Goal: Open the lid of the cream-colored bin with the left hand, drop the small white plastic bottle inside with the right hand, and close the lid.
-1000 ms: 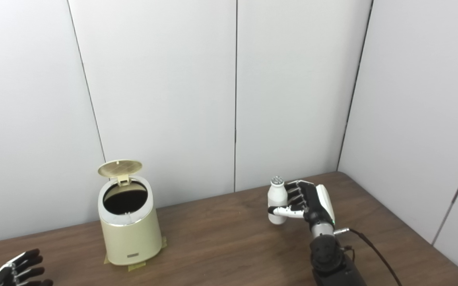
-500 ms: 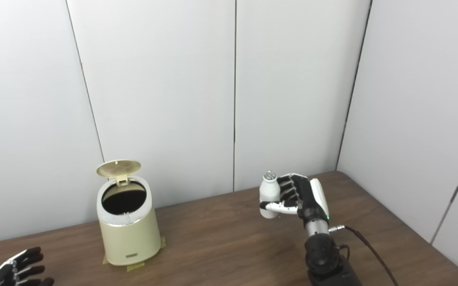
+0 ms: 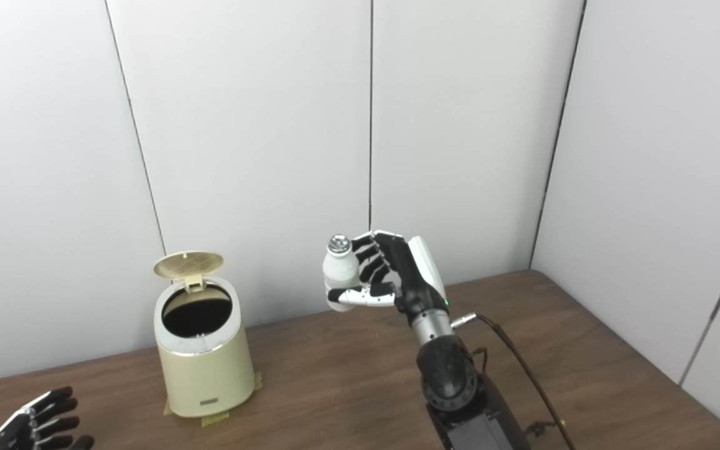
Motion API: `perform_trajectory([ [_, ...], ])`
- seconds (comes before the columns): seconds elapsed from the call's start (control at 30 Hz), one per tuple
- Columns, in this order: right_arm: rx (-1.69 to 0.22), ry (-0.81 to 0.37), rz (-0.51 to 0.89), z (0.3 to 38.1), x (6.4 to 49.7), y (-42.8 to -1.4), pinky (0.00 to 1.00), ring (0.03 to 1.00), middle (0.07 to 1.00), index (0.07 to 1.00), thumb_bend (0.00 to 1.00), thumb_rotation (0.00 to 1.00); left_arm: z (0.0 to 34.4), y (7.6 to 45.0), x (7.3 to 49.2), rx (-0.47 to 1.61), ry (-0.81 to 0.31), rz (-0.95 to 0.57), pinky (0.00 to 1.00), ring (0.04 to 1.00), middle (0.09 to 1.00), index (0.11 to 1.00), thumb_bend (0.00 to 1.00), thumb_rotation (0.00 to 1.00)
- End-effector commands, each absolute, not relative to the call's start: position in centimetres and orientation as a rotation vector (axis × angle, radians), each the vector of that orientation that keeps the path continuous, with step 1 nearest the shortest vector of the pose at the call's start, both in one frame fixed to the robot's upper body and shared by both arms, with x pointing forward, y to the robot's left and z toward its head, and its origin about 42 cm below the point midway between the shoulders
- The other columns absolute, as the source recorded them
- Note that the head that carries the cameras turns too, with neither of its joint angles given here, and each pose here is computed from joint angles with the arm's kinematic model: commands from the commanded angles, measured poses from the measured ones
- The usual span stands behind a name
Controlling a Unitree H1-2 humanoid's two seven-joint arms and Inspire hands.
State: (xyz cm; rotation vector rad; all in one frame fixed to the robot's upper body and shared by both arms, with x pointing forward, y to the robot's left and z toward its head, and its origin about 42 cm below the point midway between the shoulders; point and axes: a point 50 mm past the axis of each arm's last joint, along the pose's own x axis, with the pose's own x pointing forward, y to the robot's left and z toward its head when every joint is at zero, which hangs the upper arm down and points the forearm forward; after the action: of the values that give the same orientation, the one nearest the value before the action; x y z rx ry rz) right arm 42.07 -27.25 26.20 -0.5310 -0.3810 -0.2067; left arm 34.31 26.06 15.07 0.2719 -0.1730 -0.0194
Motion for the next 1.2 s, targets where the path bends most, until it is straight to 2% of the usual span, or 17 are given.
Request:
perform_trajectory([
  [0.0,-0.525,-0.501,-0.199,29.5,42.9,-26.3,0.35,0.412,0.482,0.522,0.52,0.0,16.6,25.6,35.2,0.27,-0.263,-0.018,0.7,0.754,0.799,0.818,0.51,0.0],
  [0.13,-0.503,-0.511,-0.166,30.1,43.3,-24.5,0.35,0.426,0.473,0.513,0.52,0.0,16.0,25.3,35.1,0.259,-0.254,-0.018,0.7,0.753,0.793,0.811,0.55,0.0],
  [0.33,-0.466,-0.522,-0.133,31.0,43.7,-22.6,0.31,0.394,0.476,0.535,0.52,0.0,14.9,24.9,35.1,0.233,-0.236,-0.011,0.7,0.751,0.789,0.813,0.6,0.0],
  [0.5,-0.465,-0.54,-0.122,31.5,44.0,-21.7,0.31,0.399,0.475,0.53,0.52,0.0,14.3,24.3,35.1,0.227,-0.236,-0.014,0.66,0.744,0.785,0.8,0.62,0.03],
  [0.73,-0.446,-0.543,-0.108,32.1,44.6,-21.1,0.31,0.392,0.482,0.534,0.51,0.0,13.7,23.5,35.2,0.228,-0.24,-0.015,0.67,0.738,0.778,0.798,0.65,0.08],
  [0.93,-0.445,-0.57,-0.096,32.1,45.2,-21.0,0.29,0.375,0.481,0.55,0.51,0.0,13.4,23.0,35.2,0.219,-0.239,-0.013,0.67,0.73,0.767,0.797,0.66,0.09],
  [1.17,-0.412,-0.549,-0.064,31.9,45.8,-19.8,0.29,0.379,0.478,0.548,0.51,0.0,13.3,22.7,35.2,0.206,-0.241,-0.016,0.66,0.737,0.779,0.806,0.66,0.1],
])
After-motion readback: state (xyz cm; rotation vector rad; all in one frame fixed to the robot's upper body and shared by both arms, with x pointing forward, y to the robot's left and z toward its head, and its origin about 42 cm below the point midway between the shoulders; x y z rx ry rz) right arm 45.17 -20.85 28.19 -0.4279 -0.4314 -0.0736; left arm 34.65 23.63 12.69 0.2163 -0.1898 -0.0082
